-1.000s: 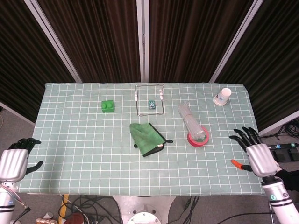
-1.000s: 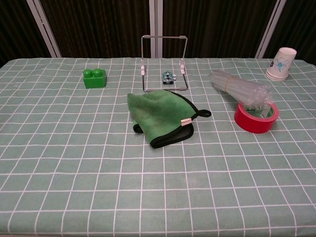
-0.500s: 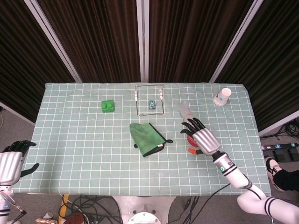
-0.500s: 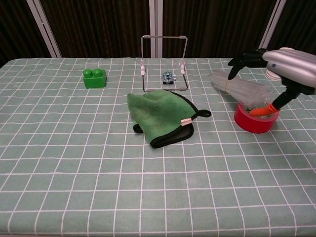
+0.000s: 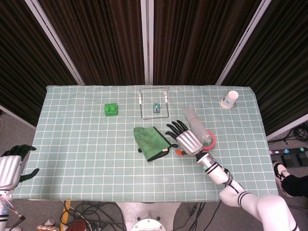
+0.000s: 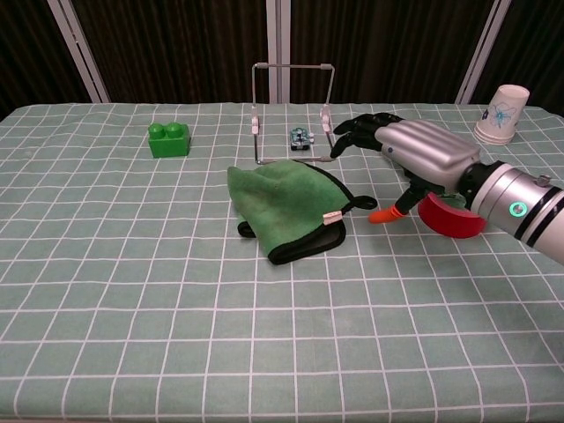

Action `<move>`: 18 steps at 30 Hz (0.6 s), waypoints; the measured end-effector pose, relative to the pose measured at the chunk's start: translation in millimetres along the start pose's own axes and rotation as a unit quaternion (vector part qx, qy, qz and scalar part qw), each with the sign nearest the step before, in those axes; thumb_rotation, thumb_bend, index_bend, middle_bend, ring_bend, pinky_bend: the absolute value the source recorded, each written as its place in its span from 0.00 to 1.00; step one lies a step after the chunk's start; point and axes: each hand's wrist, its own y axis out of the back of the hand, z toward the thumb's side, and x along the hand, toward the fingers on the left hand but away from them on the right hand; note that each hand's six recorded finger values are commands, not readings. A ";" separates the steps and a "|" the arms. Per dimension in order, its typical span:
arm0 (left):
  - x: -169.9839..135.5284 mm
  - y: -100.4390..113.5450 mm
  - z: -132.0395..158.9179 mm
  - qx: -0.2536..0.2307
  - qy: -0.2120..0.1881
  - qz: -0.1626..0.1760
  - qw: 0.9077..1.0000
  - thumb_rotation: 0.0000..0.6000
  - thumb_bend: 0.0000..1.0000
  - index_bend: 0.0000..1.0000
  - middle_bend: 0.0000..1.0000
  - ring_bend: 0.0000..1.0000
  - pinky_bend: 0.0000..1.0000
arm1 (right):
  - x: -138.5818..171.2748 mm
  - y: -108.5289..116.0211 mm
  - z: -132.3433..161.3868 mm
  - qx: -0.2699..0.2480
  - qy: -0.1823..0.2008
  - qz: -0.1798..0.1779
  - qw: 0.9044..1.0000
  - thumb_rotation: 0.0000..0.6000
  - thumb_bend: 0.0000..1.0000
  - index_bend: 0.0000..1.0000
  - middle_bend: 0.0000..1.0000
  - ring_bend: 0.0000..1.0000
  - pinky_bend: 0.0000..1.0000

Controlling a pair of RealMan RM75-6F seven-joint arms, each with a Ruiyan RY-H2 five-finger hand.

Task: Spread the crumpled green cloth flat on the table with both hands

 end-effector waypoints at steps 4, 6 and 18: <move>1.5 0.2 -2.1 -0.004 0.002 -0.004 1.000 1.00 0.12 0.32 0.33 0.26 0.37 | -10.5 -7.3 11.3 0.005 0.011 -0.010 1.000 1.00 0.00 0.18 0.05 0.00 0.00; 1.9 0.1 -2.9 -0.006 0.003 -0.005 1.000 1.00 0.12 0.32 0.33 0.26 0.37 | -15.5 -9.5 16.9 0.006 0.016 -0.015 1.000 1.00 0.00 0.18 0.05 0.00 0.00; 1.8 -5.6 -8.0 -0.020 0.011 -0.031 0.999 1.00 0.12 0.32 0.33 0.26 0.37 | -29.2 -18.3 23.8 0.036 0.029 -0.011 0.999 1.00 0.00 0.17 0.05 0.00 0.00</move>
